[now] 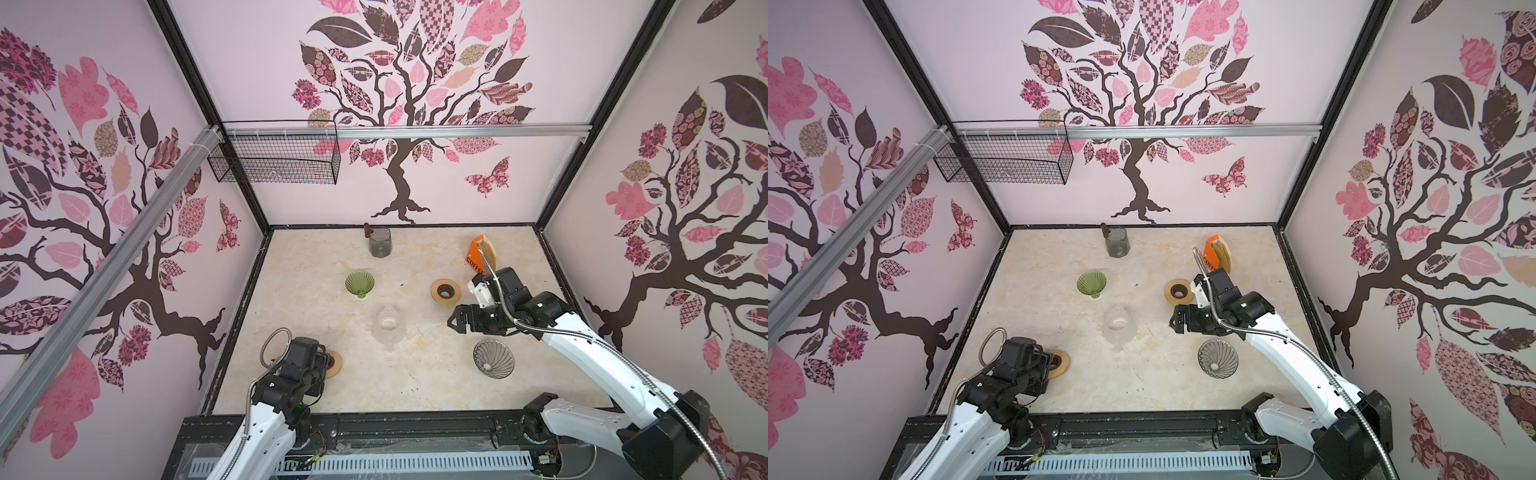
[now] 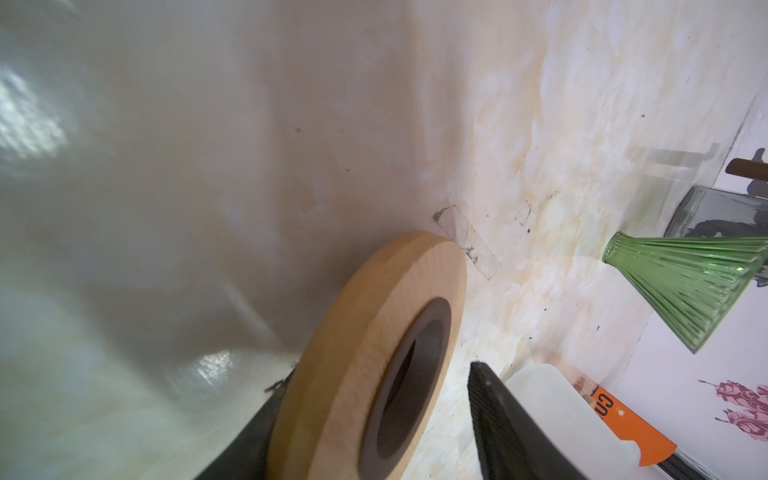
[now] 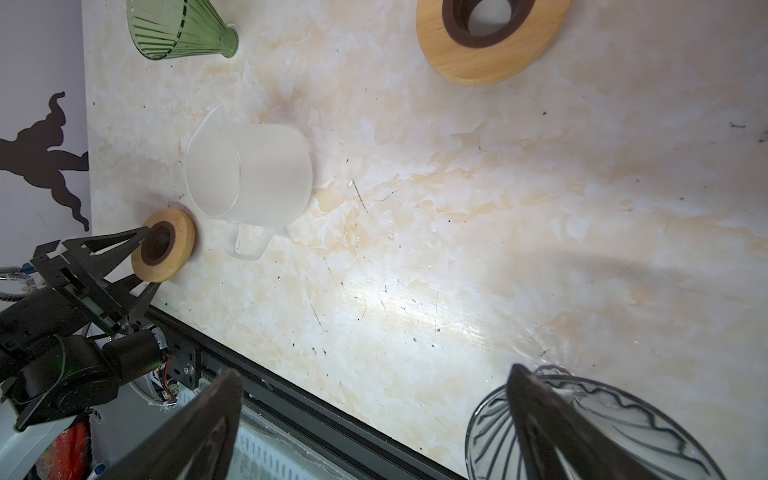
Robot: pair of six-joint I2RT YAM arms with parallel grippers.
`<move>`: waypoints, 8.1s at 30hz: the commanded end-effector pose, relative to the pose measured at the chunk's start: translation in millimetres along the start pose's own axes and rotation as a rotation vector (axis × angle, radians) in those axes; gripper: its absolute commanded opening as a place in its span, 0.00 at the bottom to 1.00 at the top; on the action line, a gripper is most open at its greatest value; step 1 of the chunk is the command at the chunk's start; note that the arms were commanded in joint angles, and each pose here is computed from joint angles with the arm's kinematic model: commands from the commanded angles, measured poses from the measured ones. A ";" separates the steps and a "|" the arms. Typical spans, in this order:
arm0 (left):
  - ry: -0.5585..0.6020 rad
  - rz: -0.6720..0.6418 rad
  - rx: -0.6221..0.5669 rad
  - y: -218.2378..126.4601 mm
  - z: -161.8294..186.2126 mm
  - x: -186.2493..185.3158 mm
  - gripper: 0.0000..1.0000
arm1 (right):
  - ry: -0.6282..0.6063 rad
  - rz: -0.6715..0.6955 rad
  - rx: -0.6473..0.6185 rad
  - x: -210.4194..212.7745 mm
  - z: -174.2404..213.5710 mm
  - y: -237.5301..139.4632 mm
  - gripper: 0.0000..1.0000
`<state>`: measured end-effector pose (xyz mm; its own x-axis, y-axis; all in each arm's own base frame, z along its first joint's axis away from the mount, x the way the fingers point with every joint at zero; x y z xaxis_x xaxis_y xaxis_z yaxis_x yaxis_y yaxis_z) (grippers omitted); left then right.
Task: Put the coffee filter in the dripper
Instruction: 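Close the left gripper on the edge of the wooden ring stand, then lift the wooden ring stand with the left gripper and carry it toward the pitcher, then lower the wooden ring stand onto the frosted pitcher's mouth with the left gripper, then settle the ring stand flat on the pitcher and open the left gripper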
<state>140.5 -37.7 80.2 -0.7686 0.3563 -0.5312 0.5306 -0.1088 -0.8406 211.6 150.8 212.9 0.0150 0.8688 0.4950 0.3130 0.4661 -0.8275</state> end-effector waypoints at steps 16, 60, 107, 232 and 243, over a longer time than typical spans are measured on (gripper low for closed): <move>-0.076 0.042 -0.031 6.5 -2.9 6.2 0.48 | -0.033 -0.036 -0.013 11.9 -7.4 -3.3 1.00; 0.013 0.050 -0.072 -7.1 -18.7 -38.0 0.14 | -0.036 -0.040 0.001 13.5 -6.5 -4.3 1.00; 0.407 0.682 0.066 -129.2 -57.8 -214.4 0.00 | -0.068 -0.314 -0.244 61.8 -27.4 -73.5 1.00; 0.660 0.426 0.589 41.3 73.9 -159.5 0.30 | -0.056 -0.485 -0.305 44.0 3.9 -63.9 1.00; 0.666 0.412 0.588 42.2 73.2 -157.2 0.34 | -0.056 -0.481 -0.306 42.8 4.0 -62.5 1.00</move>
<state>262.9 -173.2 135.9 -0.0724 0.5848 -0.8080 0.3283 -0.7510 -0.5729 188.1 158.5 283.4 -0.2238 0.5803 0.7830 0.5282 0.7474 -0.4029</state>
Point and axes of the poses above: each gripper's point midway between its finger pads, its own y axis out along the fingers, its own x axis along the line the jaws close on, z = x × y, the point moved 5 cm from there along -y, back along the fingers, and after that the axes turned 10 degrees about y, right-handed, at the moved point
